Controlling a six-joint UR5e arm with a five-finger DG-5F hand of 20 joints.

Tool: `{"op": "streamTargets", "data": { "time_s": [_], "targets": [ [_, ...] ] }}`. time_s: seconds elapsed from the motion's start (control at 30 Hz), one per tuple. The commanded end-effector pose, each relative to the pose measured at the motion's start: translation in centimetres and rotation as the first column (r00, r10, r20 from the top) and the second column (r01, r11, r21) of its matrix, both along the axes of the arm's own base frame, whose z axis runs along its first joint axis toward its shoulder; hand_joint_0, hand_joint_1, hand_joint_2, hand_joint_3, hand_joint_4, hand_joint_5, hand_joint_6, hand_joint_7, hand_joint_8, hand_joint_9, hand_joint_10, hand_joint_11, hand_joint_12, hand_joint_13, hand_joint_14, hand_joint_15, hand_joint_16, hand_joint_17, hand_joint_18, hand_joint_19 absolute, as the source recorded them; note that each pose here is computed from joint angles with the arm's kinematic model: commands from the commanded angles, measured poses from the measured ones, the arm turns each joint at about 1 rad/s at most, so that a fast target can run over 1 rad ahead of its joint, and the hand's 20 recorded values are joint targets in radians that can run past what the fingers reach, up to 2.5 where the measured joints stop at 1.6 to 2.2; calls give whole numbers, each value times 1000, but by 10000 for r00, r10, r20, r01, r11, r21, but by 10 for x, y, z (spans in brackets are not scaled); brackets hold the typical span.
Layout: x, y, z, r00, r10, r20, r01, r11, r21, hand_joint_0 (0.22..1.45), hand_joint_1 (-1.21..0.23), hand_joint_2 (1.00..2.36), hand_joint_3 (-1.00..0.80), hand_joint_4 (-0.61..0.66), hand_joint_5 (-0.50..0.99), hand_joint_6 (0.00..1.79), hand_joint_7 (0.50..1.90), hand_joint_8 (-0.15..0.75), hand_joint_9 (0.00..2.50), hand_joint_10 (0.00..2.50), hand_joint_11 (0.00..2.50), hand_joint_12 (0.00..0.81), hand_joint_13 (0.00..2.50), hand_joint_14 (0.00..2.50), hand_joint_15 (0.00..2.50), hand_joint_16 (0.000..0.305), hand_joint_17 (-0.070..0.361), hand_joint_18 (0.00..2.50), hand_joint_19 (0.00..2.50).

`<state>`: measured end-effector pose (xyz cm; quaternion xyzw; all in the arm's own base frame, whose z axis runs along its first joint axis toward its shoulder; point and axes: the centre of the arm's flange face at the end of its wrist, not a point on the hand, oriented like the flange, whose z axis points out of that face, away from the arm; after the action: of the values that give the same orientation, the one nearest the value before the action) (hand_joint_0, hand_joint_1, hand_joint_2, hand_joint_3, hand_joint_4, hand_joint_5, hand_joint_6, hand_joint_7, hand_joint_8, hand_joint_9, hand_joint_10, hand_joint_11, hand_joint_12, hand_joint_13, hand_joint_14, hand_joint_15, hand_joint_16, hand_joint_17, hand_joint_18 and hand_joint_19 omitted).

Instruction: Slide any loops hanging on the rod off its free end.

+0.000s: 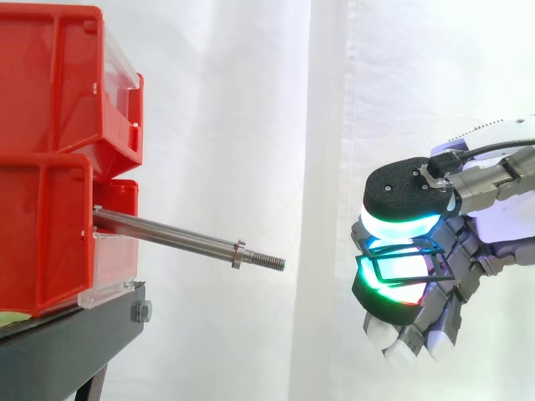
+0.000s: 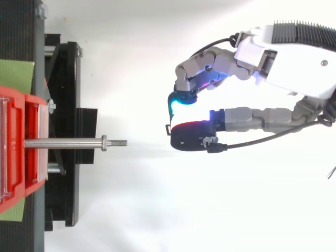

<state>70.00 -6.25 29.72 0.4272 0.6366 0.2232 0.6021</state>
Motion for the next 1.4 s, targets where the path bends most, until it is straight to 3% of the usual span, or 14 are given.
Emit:
{"op": "streamTargets", "data": {
  "time_s": [0.0, 0.17, 0.3, 0.4, 0.67, 1.03, 1.17, 1.37],
  "targets": [
    [0, 0, 0, 10000, -4, 3, 4, 10000, 1, 615, -593, 1004, -26, 277, -169, 882, 1105, 420, 864, 9, 377, 439, 832, 4, 145, 70, 158, 952, 364],
    [0, 0, 0, 10000, -4, 3, 4, 10000, 1, 639, -680, 1007, -54, 279, -183, 892, 1012, 406, 858, 9, 444, 423, 825, 4, 147, 67, 150, 937, 352],
    [0, 0, 0, 10000, -2, -1, 2, 10000, -14, 630, -710, 1018, -130, 264, -189, 887, 1041, 378, 844, 12, 464, 392, 804, 6, 167, 60, 134, 879, 391],
    [0, 0, 0, 10000, -2, -1, 2, 10000, -14, 611, -671, 1019, -164, 254, -188, 884, 1092, 365, 861, 10, 457, 378, 803, 6, 177, 57, 129, 858, 414],
    [0, 0, 0, 10000, 29, -2, -29, 10000, -8, 602, -545, 1011, -359, 270, -181, 855, 1061, 367, 847, 10, 419, 378, 794, 6, 180, 58, 130, 856, 423],
    [0, 0, 0, 10000, 29, -2, -29, 10000, -8, 601, -533, 1018, -166, 263, -176, 858, 1100, 383, 845, 9, 415, 396, 806, 5, 171, 61, 136, 874, 410],
    [0, 0, 0, 10000, 44, -2, -44, 10000, -5, 604, -626, 1014, -43, 262, -175, 879, 1127, 405, 869, 8, 424, 419, 827, 5, 159, 66, 149, 928, 376],
    [0, 0, 0, 10000, 29, -2, -29, 10000, -8, 620, -667, 1014, -28, 221, -173, 891, 1105, 402, 881, 9, 441, 412, 826, 6, 153, 65, 147, 930, 366]
  ]
}}
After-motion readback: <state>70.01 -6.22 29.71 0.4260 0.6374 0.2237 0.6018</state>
